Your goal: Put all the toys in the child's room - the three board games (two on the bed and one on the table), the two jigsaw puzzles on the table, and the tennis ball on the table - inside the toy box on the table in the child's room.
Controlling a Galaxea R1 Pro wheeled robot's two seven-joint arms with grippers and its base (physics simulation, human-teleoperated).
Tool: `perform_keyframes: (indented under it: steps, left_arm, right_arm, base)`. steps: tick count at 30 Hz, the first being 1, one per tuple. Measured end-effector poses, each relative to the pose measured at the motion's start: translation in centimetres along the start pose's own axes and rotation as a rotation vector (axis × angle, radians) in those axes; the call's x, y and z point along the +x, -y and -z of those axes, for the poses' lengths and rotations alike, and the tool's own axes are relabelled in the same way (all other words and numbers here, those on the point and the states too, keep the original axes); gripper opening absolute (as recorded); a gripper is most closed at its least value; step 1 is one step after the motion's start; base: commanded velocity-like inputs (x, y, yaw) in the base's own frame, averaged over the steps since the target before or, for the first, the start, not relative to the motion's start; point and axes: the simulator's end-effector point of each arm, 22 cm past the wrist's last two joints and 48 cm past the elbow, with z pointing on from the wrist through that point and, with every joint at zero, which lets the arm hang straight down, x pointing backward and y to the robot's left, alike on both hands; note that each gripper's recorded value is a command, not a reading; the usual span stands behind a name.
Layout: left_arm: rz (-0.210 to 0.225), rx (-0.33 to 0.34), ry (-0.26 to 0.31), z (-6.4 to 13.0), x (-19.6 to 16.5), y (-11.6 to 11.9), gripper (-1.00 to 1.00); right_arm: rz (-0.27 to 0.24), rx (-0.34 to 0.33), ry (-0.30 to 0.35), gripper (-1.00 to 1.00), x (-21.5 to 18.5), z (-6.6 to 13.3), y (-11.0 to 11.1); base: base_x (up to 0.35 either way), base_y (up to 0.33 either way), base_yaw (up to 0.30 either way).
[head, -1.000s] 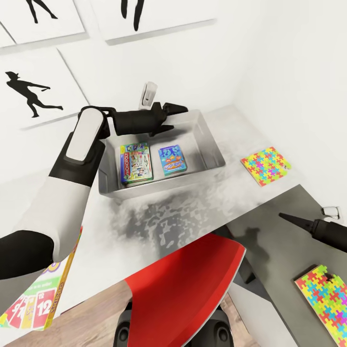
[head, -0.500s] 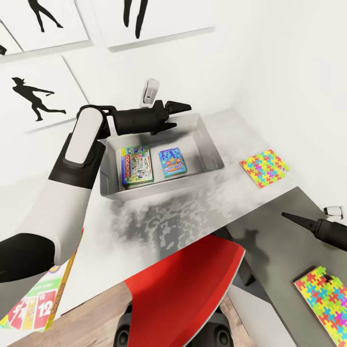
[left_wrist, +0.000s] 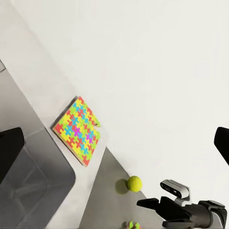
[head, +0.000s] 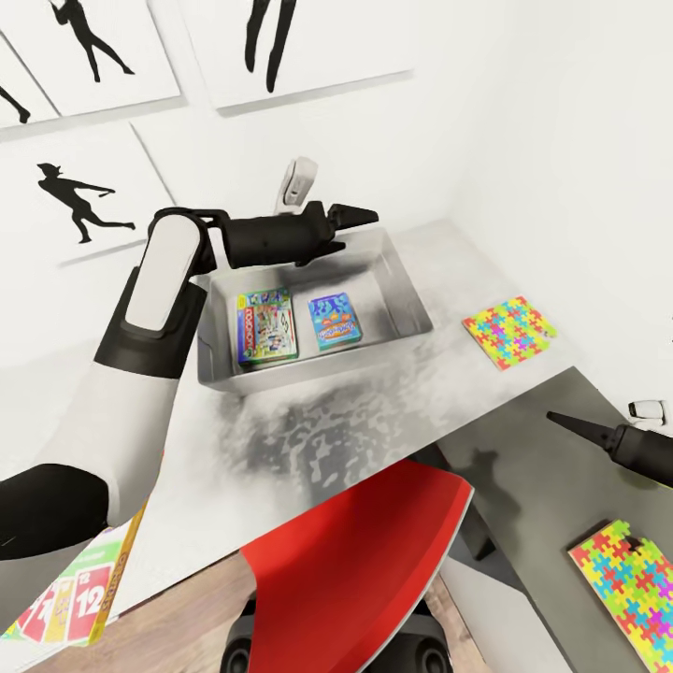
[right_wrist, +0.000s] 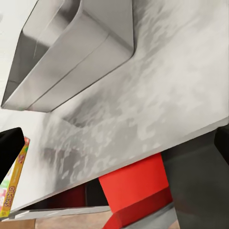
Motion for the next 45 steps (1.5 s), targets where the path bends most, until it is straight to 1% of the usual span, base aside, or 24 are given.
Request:
perform_keyframes:
  steps: [4, 8, 19, 31, 33, 34, 36, 37, 39, 45]
  left_arm:
    - [-0.018, -0.015, 0.009, 0.4, 0.1, 0.5, 1.00]
    - [-0.024, -0.033, 0.016, 0.9, 0.2, 0.7, 1.00]
    - [0.012, -0.088, 0.014, 1.6, 1.6, 0.8, 1.00]
    - [0.020, -0.121, 0.020, 2.3, 3.5, 2.7, 1.00]
    - [0.032, -0.123, 0.014, 2.2, 4.4, 3.0, 1.00]
    - [0.030, -0.123, 0.015, 2.3, 4.4, 3.1, 1.00]
    - [0.043, -0.119, 0.002, 1.9, 5.6, 3.4, 1.00]
    - [0.042, -0.119, 0.002, 2.0, 5.5, 3.5, 1.00]
    - [0.051, -0.114, -0.015, 1.5, 6.8, 3.9, 1.00]
    - [0.049, -0.103, -0.043, 0.9, 8.5, 5.1, 1.00]
  right_arm:
    - [0.004, -0.002, 0.004, 1.00, -0.2, 0.1, -0.2]
    - [0.009, -0.004, 0.008, 1.00, -0.4, 0.3, -0.5]
    - [0.020, -0.012, 0.020, 1.00, -0.9, 0.6, -1.2]
    - [0.031, -0.024, 0.027, 1.00, -1.2, 0.8, -2.1]
    - [0.032, -0.027, 0.028, 1.00, -1.3, 0.8, -2.3]
    - [0.033, -0.028, 0.029, 1.00, -1.3, 0.8, -2.3]
    - [0.035, -0.030, 0.030, 1.00, -1.4, 0.8, -2.5]
    - [0.036, -0.031, 0.031, 1.00, -1.4, 0.9, -2.5]
    - [0.037, -0.033, 0.033, 1.00, -1.5, 0.9, -2.7]
    - [0.043, -0.038, 0.037, 1.00, -1.6, 1.0, -3.1]
  base:
    - [0.000, 0.000, 0.000]
    - [0.000, 0.000, 0.000]
    - [0.000, 0.000, 0.000]
    - [0.000, 0.000, 0.000]
    - [0.000, 0.000, 0.000]
    - [0.000, 0.000, 0.000]
    - [0.000, 0.000, 0.000]
    - [0.000, 0.000, 0.000]
    - [0.000, 0.000, 0.000]
    - [0.000, 0.000, 0.000]
